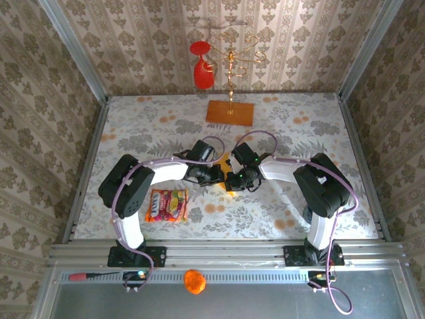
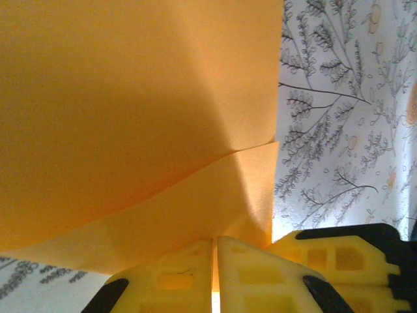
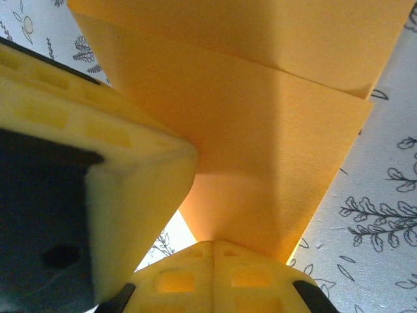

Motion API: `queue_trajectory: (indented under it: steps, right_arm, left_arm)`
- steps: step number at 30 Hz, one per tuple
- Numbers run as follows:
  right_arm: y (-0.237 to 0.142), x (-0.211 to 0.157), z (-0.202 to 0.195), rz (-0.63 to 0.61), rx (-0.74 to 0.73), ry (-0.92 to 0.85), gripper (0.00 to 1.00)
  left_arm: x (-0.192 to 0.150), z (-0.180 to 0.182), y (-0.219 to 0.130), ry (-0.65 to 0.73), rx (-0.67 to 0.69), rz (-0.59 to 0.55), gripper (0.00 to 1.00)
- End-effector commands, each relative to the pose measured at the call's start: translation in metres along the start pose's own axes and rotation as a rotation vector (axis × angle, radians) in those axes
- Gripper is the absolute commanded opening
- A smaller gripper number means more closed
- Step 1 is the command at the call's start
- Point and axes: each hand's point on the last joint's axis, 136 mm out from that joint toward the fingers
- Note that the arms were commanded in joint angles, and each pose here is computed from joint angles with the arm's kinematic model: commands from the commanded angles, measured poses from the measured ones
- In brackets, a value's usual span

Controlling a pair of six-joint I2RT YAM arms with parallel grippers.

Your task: Fold a paper plane with a square sheet of paper (pick it up from the middle)

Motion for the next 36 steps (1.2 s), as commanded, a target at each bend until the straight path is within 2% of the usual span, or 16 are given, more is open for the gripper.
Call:
queue_trajectory:
  steps: [1,6,14,23,30,36]
  right_arm:
    - [0.012,-0.032,-0.024,0.112,-0.098,0.073,0.02]
    - [0.011,-0.042,-0.032,0.139,-0.136,0.093,0.02]
    - [0.009,-0.066,-0.046,0.196,-0.203,0.134,0.02]
    - [0.009,-0.072,-0.050,0.202,-0.218,0.152,0.02]
    - [0.007,-0.060,-0.041,0.161,-0.178,0.126,0.02]
    - [-0.010,-0.020,-0.011,0.029,-0.071,0.020,0.05]
  left_arm:
    - [-0.002,0.013,0.010,0.021,0.025,0.004,0.11]
    - [0.005,0.036,0.009,-0.005,0.077,-0.030,0.10]
    - [0.030,0.060,-0.005,-0.029,0.083,-0.114,0.10]
    - [0.062,0.079,-0.026,-0.080,0.110,-0.181,0.10]
    - [0.072,0.084,-0.036,-0.086,0.119,-0.192,0.10]
    - [0.084,0.064,-0.056,-0.041,0.095,-0.222,0.11]
Point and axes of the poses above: each hand's point on the last joint's axis, 136 mm out from that joint toward the fingers, its own y axis out along the fingers, its own z axis along the line the jaws close on, x = y × z, and after that the axes turned 11 degrees about -y, right-handed
